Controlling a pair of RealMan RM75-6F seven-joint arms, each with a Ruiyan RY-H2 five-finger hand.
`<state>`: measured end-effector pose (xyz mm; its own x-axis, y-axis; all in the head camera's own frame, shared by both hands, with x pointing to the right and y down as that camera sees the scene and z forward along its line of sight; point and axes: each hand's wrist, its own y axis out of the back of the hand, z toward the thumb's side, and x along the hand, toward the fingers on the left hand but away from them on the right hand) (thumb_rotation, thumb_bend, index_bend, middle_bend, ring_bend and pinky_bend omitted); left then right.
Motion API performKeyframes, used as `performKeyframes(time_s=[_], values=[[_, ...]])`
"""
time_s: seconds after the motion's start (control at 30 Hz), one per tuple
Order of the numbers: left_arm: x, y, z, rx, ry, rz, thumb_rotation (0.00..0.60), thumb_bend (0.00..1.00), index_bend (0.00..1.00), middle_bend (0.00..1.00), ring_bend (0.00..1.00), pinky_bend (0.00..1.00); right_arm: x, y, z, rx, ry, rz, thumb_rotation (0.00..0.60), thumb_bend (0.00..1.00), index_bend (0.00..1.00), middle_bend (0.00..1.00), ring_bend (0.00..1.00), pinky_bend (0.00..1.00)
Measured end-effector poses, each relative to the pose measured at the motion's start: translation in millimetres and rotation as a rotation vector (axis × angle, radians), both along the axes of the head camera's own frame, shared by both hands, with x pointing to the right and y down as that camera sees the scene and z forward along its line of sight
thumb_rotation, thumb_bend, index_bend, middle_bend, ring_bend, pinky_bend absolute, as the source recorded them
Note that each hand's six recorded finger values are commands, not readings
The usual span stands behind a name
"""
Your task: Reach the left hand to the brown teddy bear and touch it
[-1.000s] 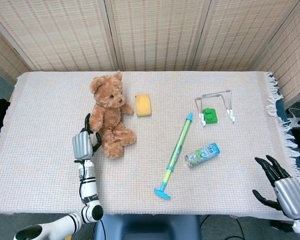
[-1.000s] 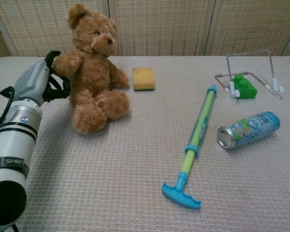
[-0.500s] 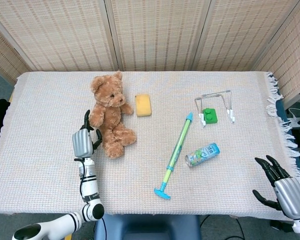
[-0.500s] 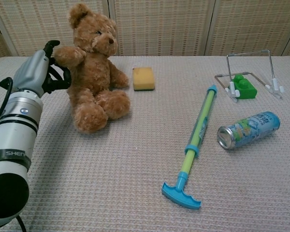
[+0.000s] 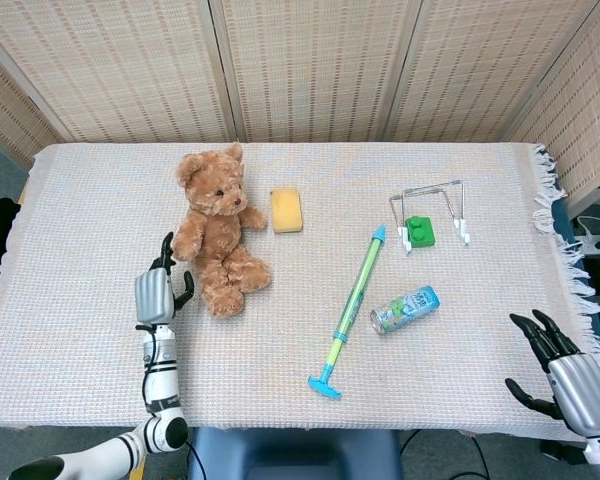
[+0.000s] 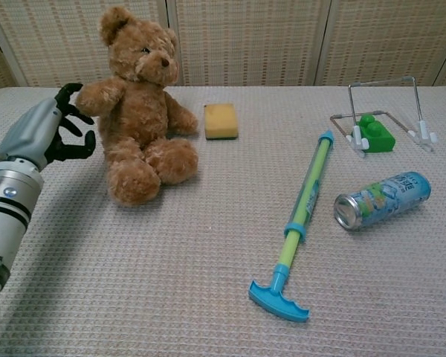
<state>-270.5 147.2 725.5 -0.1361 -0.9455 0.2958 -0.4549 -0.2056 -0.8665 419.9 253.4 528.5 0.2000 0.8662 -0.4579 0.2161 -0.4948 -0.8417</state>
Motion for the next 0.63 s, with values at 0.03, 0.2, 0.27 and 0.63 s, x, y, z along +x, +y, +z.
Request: performKeyframes(time_s=[0.03, 0.2, 0.27, 0.63], values=[[-5.9, 0.6, -3.6, 0.003, -0.009, 0.021, 0.6, 0.48, 0.0, 0.11, 0.17, 0.47, -0.5, 0.3, 0.6, -0.003, 0.002, -0.003, 0.6, 0.15, 0.0, 0.11, 0.0, 0.25], [-37.7, 9.2, -21.8, -0.019, -0.078, 0.131, 0.6, 0.47, 0.0, 0.0, 0.07, 0.41, -2.0, 1.6, 2.6, -0.006, 0.009, -0.008, 0.6, 0.15, 0.0, 0.11, 0.0, 0.25], [-55.1, 18.0, -31.2, -0.049, -0.113, 0.186, 0.6, 0.47, 0.0, 0.0, 0.07, 0.41, -2.6, 1.5, 3.2, -0.004, 0.011, -0.009, 0.6, 0.15, 0.0, 0.11, 0.0, 0.25], [-106.3, 102.8, -73.4, -0.261, -0.205, 0.479, 0.6, 0.47, 0.03, 0.06, 0.11, 0.41, -3.9, 4.1, 13.2, -0.023, 0.066, -0.019, 0.6, 0.15, 0.0, 0.11, 0.0, 0.25]])
